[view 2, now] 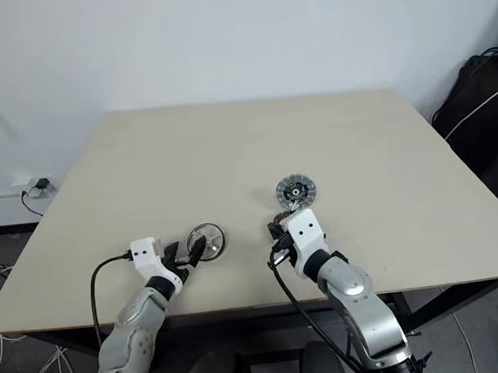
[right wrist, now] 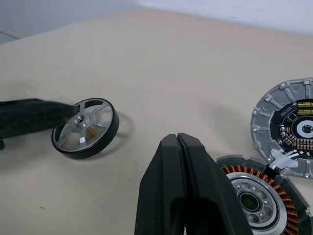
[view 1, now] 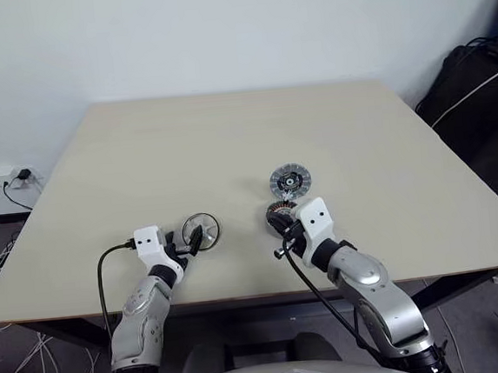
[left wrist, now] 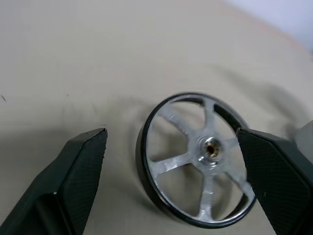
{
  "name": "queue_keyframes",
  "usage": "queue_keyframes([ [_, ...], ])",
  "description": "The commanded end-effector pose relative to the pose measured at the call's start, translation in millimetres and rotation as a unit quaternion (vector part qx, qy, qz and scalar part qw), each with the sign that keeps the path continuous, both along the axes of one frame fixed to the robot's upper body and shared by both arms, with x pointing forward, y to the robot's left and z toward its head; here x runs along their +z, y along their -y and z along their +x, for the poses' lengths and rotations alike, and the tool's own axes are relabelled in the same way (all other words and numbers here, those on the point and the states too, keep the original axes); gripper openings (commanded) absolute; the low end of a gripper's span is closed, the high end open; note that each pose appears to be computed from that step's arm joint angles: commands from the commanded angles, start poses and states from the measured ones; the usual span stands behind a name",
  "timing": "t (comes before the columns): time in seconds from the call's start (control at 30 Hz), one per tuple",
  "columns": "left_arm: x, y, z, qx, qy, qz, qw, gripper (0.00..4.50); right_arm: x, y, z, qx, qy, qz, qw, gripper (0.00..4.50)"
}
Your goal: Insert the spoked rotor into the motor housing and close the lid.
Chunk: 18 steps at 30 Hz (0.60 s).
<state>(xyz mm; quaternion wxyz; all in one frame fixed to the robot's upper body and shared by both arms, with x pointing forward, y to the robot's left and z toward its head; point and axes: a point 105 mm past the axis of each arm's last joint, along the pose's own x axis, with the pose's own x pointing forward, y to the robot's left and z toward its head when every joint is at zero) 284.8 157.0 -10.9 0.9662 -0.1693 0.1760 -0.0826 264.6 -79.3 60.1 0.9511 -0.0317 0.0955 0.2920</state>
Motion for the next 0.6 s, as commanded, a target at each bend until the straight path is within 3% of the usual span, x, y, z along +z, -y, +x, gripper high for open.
queue_keyframes([
  [0.03,4,7,7,-0.015,-0.008,0.009,1.0,4.5,18,2,2,-0.009,0.034,0.013,0.999,0.04],
  [0.33,23,37,-4,-0.093,-0.007,-0.097,0.991,4.5,16,1,3,-0.013,0.031,0.01,0.999,0.04],
  [0.6,19,25,-5,-0.014,-0.023,-0.156,0.987,4.5,13,-2,4,-0.012,0.026,0.007,1.0,0.04],
])
